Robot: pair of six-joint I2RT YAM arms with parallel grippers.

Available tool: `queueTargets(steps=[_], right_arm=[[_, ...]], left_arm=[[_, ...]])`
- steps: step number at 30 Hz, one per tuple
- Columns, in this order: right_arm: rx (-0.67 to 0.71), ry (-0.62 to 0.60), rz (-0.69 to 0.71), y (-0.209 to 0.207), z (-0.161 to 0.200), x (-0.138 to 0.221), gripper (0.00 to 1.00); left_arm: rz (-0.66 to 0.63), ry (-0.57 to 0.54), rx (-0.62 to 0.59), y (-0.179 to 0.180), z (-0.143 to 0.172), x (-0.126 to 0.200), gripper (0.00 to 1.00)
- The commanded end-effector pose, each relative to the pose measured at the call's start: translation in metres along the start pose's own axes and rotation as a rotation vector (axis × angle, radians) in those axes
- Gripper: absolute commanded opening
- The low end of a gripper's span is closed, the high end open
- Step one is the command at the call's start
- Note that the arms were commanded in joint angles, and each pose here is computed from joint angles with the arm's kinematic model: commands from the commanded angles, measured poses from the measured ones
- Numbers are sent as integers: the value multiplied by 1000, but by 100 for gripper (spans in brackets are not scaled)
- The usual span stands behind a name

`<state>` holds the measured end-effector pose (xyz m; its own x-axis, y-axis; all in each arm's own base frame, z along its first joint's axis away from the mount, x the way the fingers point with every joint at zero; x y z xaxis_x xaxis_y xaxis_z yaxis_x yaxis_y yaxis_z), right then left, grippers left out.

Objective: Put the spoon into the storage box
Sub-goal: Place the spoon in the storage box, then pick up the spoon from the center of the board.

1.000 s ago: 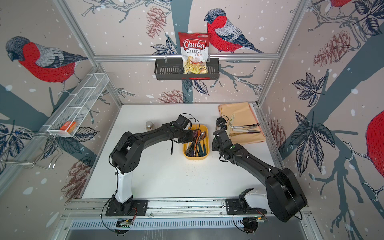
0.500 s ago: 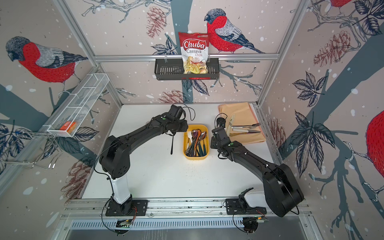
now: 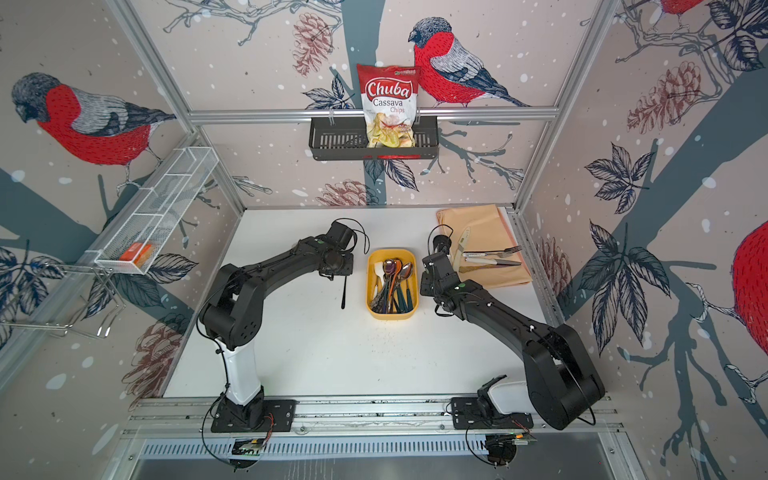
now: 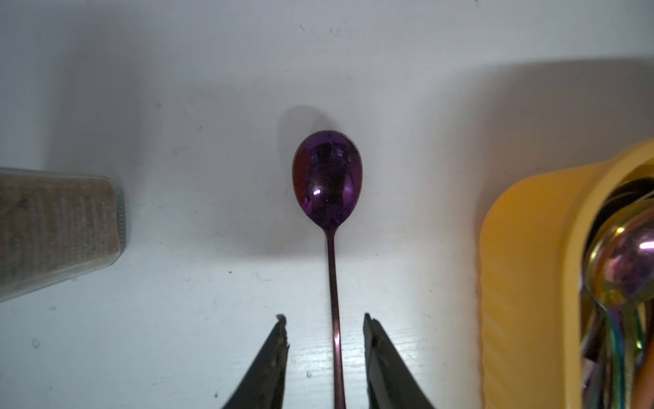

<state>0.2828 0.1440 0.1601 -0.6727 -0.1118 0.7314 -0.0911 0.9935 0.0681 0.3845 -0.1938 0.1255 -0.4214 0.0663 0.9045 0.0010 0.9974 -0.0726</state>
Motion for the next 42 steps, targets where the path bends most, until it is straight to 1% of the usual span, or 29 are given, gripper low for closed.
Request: queueTargets(steps=[1, 8, 14, 20, 24, 30, 32, 38, 42], right_arm=[[10, -1, 15, -2, -1, 2, 45], [9, 3, 15, -2, 1, 1, 45], [7, 4, 14, -1, 1, 0, 45], [5, 4, 12, -1, 1, 0, 45], [6, 5, 11, -1, 2, 0, 45], [7, 4, 10, -1, 2, 0, 45], [7, 4, 10, -1, 2, 0, 45], [8, 2, 5, 1, 1, 0, 45], [9, 1, 8, 1, 0, 1, 45]], left_arm=[[-13, 14, 6, 3, 5, -11, 39], [-15, 64, 13, 4, 18, -31, 38], [-12, 76, 16, 4, 22, -36, 36], [-24, 98, 8, 5, 25, -42, 28], [-26, 121, 7, 5, 29, -47, 18], [-22, 135, 8, 5, 33, -49, 7], [-20, 138, 9, 5, 33, -49, 0], [-22, 138, 9, 6, 34, -48, 0], [-5, 124, 9, 4, 30, -39, 0]])
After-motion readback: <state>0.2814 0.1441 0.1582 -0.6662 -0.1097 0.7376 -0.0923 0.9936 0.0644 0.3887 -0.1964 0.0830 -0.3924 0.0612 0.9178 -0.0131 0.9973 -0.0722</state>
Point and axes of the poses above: each gripper's point midway between its finger pads, its own x axis back along the fingers, its own y axis along the line the jaws close on, z = x × y, the point moved 7 cm from there along x, back along the fingers, and after that the axes turned 4 degrees about x, right-handed, at the moved point
